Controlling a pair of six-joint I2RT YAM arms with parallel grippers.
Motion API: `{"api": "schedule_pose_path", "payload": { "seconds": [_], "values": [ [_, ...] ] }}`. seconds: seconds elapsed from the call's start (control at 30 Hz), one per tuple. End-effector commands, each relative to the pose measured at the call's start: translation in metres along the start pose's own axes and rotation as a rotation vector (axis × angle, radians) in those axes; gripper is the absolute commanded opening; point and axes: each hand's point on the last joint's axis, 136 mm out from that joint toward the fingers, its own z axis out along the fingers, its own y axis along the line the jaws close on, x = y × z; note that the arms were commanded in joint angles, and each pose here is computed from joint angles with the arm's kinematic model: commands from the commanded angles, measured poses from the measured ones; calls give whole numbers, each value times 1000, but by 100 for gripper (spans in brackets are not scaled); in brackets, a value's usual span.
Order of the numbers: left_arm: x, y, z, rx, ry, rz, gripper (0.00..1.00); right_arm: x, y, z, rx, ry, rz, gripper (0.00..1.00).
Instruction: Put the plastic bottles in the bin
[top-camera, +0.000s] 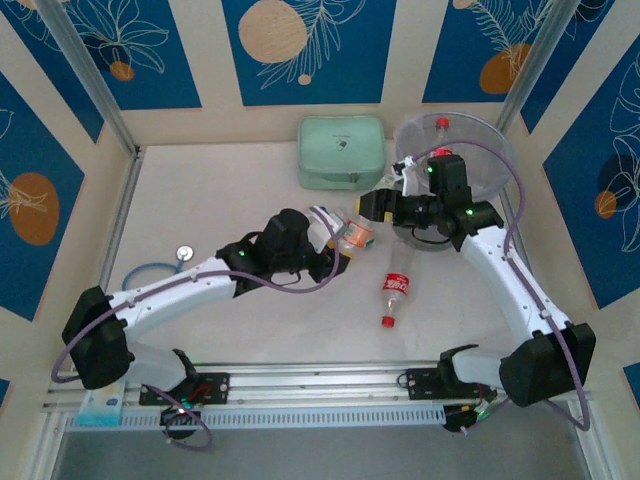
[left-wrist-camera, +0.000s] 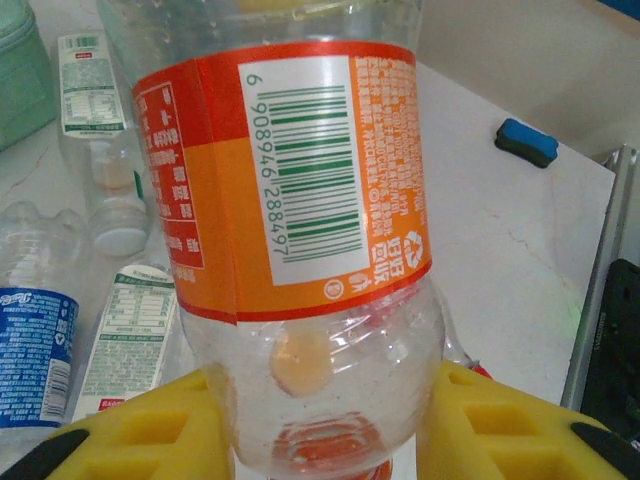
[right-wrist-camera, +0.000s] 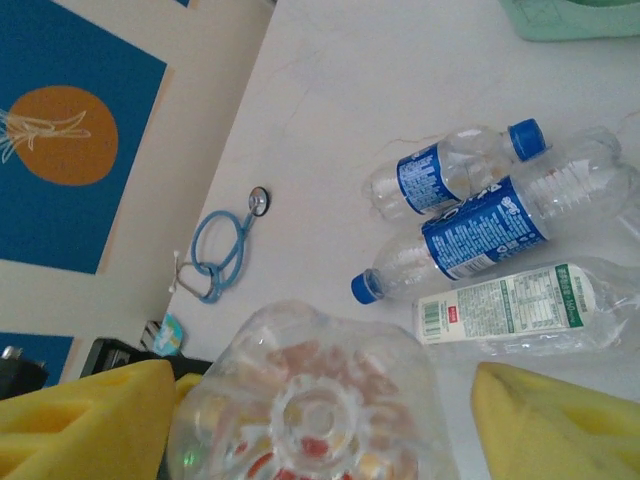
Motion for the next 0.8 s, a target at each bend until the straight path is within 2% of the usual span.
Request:
{"api": "schedule_pose_path", "payload": {
  "seconds": [0.0,0.27,0.4,0.53,0.63,0.77],
  "values": [
    [-13,1,-2,9,-45,13,41,-6,11,3,-32,6,-11,69],
    [-5,13,-3,-35,-38,-14,44,-14,19,1,-11,0,-45,46],
    [-7,16,-9,-52,-58,-17,57,-30,28,-13,20,-50,-97,36],
    [-4,22,-17,-92,-55,-21,83,-56,39,-38,69,-130,-174,33],
    [-1,25,-22,-112,-50,-23,95,-84,40,-70,162,-229,-238,31],
    [5,27,-24,-125,-38,-30,96,-131,37,-133,363,-432,-326,29]
  ]
}}
